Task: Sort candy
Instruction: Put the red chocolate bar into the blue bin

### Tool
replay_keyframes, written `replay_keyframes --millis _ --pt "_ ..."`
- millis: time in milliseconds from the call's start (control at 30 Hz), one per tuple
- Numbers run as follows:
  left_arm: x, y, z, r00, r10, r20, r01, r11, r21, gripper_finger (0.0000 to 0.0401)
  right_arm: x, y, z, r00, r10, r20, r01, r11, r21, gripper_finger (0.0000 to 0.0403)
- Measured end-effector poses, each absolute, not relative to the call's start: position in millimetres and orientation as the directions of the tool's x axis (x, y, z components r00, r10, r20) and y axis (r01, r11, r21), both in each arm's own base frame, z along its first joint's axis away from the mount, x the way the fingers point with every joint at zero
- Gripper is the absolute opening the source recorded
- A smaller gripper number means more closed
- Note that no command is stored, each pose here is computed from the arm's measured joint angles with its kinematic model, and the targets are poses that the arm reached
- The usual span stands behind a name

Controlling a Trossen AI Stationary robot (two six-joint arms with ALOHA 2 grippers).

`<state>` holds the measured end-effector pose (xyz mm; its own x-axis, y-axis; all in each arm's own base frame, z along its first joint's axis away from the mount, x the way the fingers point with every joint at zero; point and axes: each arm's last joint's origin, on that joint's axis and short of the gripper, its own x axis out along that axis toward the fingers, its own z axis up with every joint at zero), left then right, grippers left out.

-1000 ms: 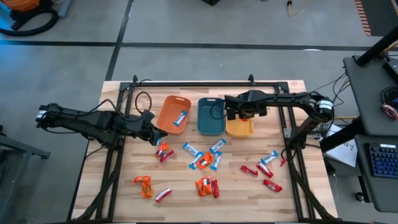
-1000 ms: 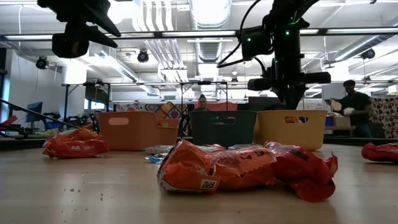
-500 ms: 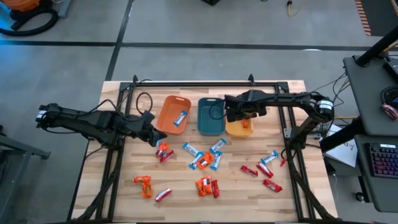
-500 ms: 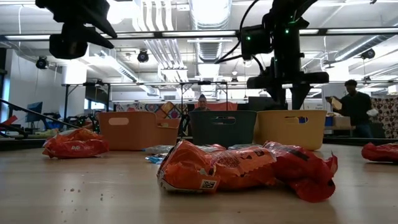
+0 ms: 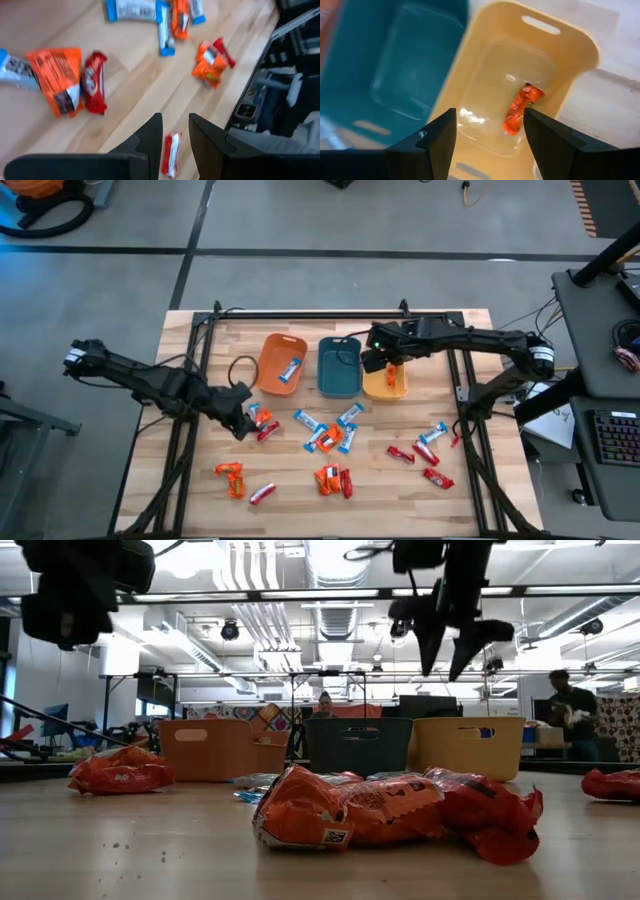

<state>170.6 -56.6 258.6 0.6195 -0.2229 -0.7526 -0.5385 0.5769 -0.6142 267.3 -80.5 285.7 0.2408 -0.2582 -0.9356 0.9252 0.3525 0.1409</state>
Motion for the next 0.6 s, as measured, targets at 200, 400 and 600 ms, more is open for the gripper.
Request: replay_keyframes --millis 200,400,600 --pt "187.8 -69.2 238.9 0.546 -0.205 -0.812 -0.603 0.577 -0.551 0.0093 270.4 -76.1 302.1 0.300 -0.297 -0.907 0.902 0.397 0.169 0.0219" --pt "205.1 -74.7 210.9 0.427 -0.137 -0.894 -0.729 0.534 -0.429 0.0156 276.2 -77.9 303.9 0.330 -0.308 -0.892 0.889 0.420 0.183 0.0219" --pt "225.8 -80.2 198.7 0.365 -0.054 -0.930 -0.769 0.546 -0.333 0.0216 277.7 -78.1 303.3 0.330 -0.302 -0.894 0.885 0.429 0.182 0.0219"
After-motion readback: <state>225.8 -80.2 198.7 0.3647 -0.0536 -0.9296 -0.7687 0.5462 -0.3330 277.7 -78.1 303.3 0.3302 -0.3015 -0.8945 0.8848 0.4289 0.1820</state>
